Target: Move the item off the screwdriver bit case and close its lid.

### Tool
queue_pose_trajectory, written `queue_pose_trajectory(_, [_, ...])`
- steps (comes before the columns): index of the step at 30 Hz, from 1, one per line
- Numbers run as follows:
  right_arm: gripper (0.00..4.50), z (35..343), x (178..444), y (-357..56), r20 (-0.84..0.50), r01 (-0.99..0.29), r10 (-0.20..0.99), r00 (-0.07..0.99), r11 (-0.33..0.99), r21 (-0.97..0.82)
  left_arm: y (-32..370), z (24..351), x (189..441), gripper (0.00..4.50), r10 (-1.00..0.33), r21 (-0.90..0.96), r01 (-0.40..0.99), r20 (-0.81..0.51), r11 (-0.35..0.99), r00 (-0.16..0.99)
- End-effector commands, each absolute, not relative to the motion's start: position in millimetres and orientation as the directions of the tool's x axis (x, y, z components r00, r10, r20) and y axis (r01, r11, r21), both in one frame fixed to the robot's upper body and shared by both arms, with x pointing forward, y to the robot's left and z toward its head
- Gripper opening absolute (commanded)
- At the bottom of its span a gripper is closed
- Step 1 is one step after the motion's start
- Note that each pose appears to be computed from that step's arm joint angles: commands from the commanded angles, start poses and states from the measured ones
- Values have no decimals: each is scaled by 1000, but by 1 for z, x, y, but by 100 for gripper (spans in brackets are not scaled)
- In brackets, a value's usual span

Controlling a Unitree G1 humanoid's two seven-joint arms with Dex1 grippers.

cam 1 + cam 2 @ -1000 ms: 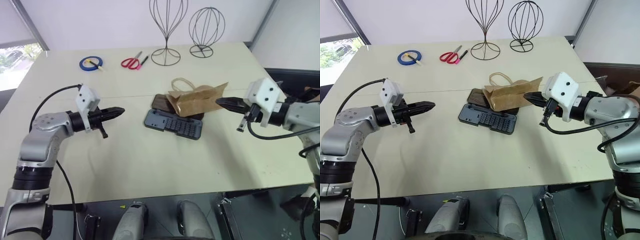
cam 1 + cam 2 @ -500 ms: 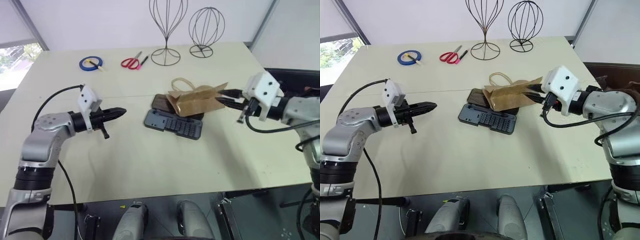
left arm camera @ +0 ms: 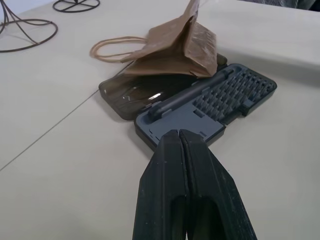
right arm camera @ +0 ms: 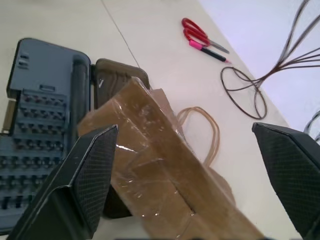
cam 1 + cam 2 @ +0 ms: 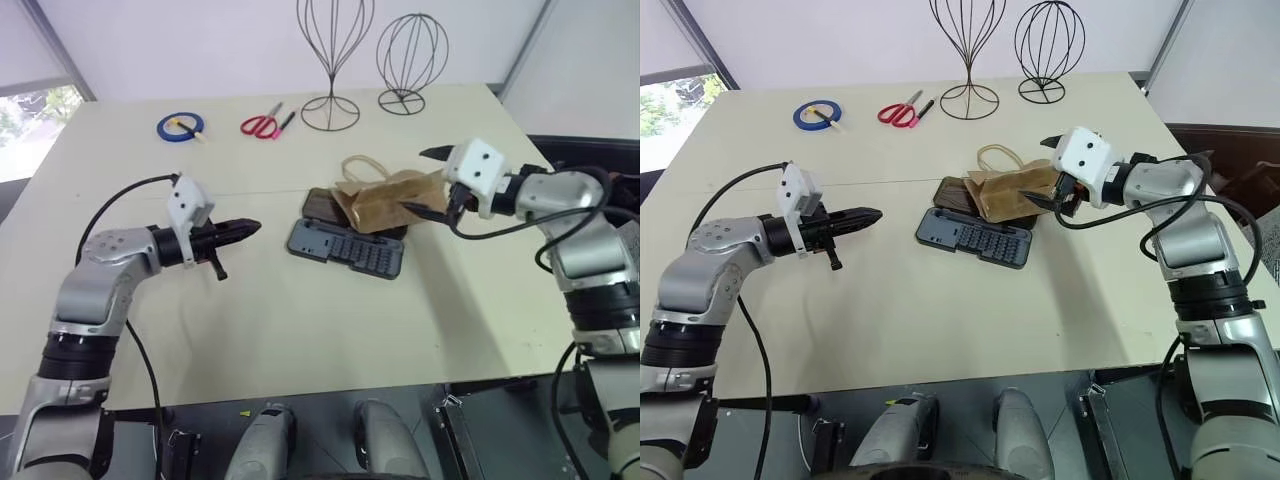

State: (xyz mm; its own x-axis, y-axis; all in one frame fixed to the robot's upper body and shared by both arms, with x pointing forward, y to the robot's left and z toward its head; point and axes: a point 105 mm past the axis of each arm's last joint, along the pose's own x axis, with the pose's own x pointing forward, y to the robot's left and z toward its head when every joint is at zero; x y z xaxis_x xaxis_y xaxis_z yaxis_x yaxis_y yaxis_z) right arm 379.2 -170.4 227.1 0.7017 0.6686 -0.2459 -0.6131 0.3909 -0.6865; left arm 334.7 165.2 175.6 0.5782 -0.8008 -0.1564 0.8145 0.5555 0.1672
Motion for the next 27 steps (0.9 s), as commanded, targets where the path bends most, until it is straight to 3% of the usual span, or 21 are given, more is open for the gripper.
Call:
queue_pose_trajectory(1, [445,233,394,-168,-277,-601,661,697,329,-729,162,189,334,0,-802,219,805,-123,552,584])
queue_pose_trajectory(8, [445,213,420,-163,-421,-645,627,655,175,-744,161,186,331,0,-791,230,792,-119,566,600])
queue_pose_trajectory(19, [445,199,442,-163,-465,-653,561,685,189,-733,166,181,322,0,-757,232,758,-111,610,644])
queue_pose_trajectory(22, [364,197,442,-164,-475,-653,550,687,178,-736,166,180,321,0,-751,232,751,-107,618,651])
queue_pose_trajectory(27, [114,193,441,-164,-489,-657,550,677,152,-738,166,178,322,0,-744,234,744,-104,626,660])
